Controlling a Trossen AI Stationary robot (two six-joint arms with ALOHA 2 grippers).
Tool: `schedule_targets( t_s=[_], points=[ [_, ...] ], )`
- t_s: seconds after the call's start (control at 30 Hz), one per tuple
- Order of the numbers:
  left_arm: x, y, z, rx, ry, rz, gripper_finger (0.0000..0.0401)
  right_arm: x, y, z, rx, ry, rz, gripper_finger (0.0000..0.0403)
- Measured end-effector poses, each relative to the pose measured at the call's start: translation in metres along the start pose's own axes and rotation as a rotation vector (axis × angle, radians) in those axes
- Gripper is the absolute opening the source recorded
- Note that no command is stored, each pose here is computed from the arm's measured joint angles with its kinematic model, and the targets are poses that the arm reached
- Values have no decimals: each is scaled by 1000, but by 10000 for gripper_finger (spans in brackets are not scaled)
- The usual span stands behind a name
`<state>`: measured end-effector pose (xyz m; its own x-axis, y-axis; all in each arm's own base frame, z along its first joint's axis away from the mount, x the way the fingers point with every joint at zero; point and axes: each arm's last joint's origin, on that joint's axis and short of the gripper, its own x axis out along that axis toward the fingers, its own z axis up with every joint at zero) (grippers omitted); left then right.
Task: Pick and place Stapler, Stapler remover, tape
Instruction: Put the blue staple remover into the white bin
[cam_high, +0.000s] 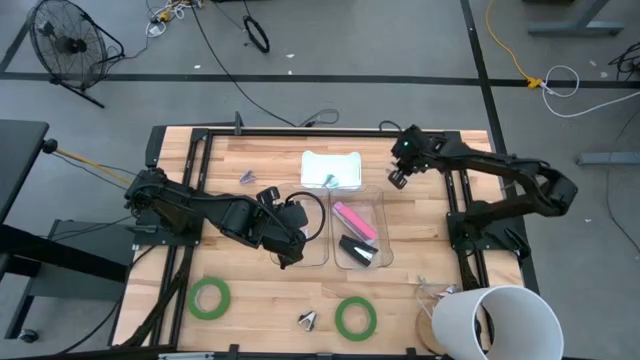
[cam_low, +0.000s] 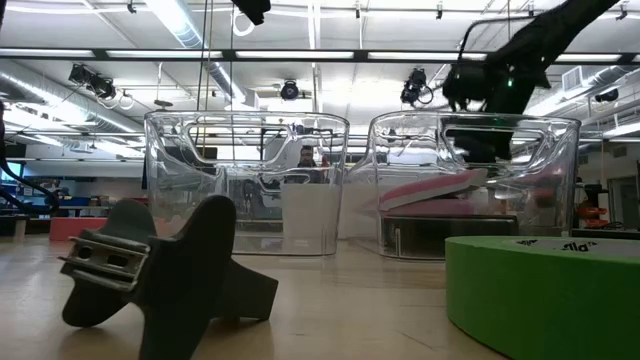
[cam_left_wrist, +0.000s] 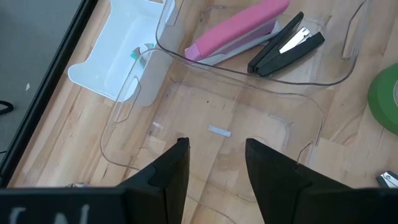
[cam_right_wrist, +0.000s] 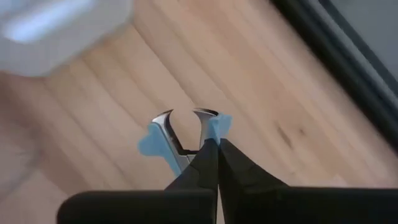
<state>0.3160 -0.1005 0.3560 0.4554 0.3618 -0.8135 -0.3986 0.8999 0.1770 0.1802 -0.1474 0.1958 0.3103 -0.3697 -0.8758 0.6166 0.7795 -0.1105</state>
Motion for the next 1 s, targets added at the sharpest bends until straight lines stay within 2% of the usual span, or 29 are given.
schedule_targets(
  t_s=[0.27,0.43,0.77,1.0],
  points=[
    [0,0,0,0,0,0,160,-51,-1,25,31,-136,56,0],
    [0,0,0,3,0,1,160,-68,13,40,25,-240,156,0],
    [1,2,1,22,-7,14,160,-65,47,65,-3,-441,277,0],
    [1,1,1,20,-10,13,160,-36,60,79,-4,-453,292,0]
  ],
)
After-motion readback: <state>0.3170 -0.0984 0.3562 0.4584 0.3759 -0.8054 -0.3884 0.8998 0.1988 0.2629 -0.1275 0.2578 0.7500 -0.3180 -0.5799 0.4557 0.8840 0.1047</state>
